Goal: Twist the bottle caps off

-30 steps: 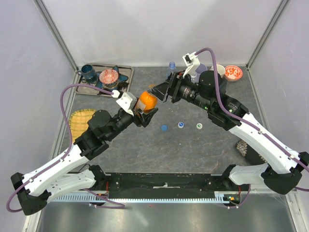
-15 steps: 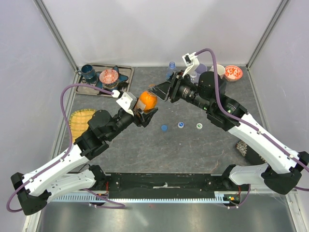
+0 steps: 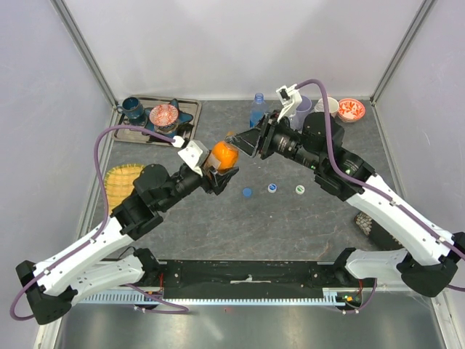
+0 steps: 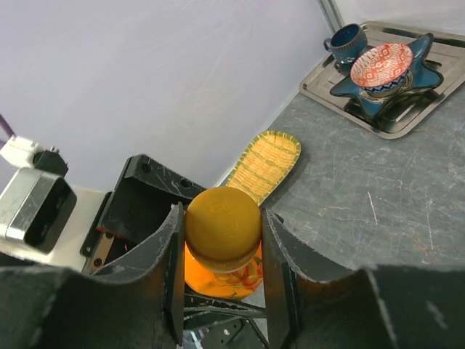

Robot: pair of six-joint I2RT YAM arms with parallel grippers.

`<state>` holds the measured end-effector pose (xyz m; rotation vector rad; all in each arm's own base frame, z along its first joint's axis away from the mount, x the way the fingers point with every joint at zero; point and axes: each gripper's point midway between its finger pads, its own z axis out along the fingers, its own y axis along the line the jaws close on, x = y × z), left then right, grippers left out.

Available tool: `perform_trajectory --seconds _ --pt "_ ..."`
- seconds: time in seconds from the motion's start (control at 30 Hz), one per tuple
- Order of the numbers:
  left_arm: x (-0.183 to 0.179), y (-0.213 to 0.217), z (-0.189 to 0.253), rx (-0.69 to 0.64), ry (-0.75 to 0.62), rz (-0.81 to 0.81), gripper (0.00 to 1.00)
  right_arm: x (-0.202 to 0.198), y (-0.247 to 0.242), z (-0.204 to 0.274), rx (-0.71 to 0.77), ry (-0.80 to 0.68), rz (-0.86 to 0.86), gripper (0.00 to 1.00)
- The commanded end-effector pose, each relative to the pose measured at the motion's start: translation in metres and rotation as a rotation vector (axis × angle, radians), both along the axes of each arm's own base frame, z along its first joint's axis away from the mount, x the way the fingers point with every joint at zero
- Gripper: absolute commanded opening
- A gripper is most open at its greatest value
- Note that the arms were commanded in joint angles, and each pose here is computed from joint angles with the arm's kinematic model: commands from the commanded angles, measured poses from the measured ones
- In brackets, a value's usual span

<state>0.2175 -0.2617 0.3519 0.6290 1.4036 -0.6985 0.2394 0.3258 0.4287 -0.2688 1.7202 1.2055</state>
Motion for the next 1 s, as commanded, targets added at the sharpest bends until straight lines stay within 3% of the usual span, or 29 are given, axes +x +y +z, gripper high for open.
perform_trajectory --seconds 0.0,0.03,0.1,0.13,0.23,0.63,0.97 --pt "-0.049 -0.018 0.051 -0.090 -0.077 -0.300 0.37 -0.039 0.007 0.007 -0.060 -0.171 0.240 0.00" --pt "-0.076 -0.028 0.052 -0.092 -0.058 -0.475 0.37 -0.058 0.010 0.009 -0.054 -0.197 0.347 0.00" --pt "-0.097 -0.029 0.065 -0.110 -0.051 -0.622 0.37 -0.078 0.008 0.016 -0.040 -0.291 0.454 0.00" --pt "-0.118 -0.032 0.061 -0.105 0.010 -0.773 0.38 -0.089 0.008 0.029 0.008 -0.361 0.497 0.00" --pt "-0.142 -0.029 0.071 -0.121 0.052 -0.960 0.39 -0.125 -0.007 0.035 0.103 -0.461 0.606 0.00" --pt "-0.168 -0.025 0.081 -0.135 0.139 -1.263 0.39 -0.176 -0.020 0.033 0.092 -0.538 0.922 0.00" --pt "-0.157 -0.037 0.053 -0.113 0.272 -1.324 0.39 -0.177 -0.014 -0.004 0.043 -0.513 1.017 0.00"
